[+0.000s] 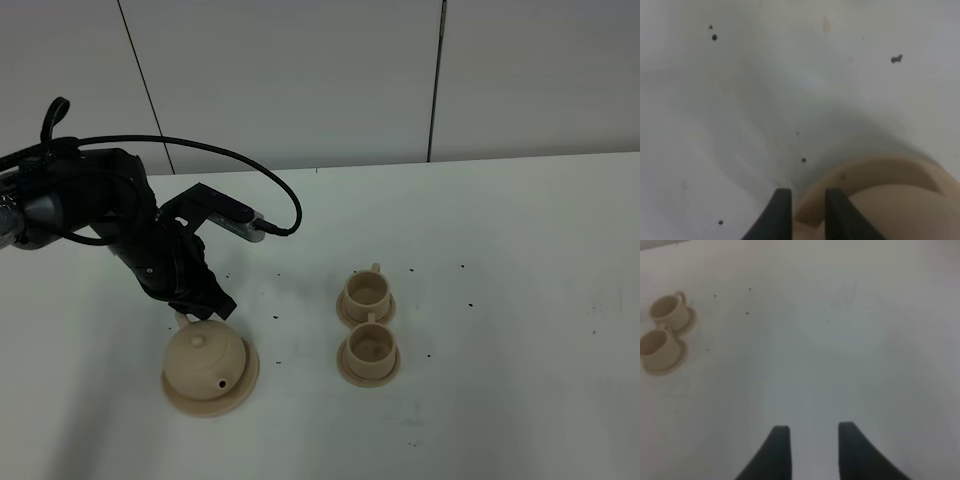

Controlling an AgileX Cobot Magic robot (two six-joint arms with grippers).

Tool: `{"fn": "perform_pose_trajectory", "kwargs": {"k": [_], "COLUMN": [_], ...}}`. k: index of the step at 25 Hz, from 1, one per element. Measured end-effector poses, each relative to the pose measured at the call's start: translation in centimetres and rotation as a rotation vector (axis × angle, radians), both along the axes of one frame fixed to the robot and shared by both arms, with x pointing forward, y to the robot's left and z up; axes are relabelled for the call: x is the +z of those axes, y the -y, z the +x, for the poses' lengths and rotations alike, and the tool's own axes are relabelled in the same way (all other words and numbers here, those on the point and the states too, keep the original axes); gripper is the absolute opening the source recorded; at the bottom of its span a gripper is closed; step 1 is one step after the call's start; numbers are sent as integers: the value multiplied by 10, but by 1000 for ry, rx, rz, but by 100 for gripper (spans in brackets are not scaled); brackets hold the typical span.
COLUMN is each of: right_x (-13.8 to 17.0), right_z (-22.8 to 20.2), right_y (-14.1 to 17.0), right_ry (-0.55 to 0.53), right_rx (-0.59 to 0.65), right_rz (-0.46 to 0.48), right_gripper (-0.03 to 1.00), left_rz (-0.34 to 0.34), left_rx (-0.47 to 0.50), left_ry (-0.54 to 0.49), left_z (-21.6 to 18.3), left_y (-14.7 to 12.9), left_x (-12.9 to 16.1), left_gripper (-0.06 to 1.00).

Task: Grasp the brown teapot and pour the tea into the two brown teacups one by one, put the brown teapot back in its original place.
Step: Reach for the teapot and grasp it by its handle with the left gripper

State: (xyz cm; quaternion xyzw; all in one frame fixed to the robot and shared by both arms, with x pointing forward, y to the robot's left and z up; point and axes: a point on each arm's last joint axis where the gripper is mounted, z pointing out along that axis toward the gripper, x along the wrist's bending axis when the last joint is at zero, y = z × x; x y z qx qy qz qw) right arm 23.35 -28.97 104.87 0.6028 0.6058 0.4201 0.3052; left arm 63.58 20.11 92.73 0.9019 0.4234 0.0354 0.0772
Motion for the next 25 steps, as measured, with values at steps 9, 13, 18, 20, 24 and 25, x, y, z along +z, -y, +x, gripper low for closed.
{"fn": "perform_pose_trajectory", "kwargs": {"k": [9,13,18,20,24,25], "right_x": [0,0,0,0,0,0], "right_z": [0,0,0,0,0,0], "right_y": [0,0,0,0,0,0], "right_ry": [0,0,0,0,0,0], "right_rx": [0,0,0,0,0,0], "right_rz": [0,0,1,1,1,1], "right_gripper": [23,23,24,24,24,24], "left_rz": [-10,10,69,79,84,88], "left_rx": [32,25,28,27,27,26], "left_ry": [29,36,45,42,33,27], "left_z": [3,3,4,4,3,3], "left_y": [0,-1,-7,-7,-8,-8], "left_x": [0,0,0,0,0,0], "left_gripper": [24,24,24,24,24,24]}}
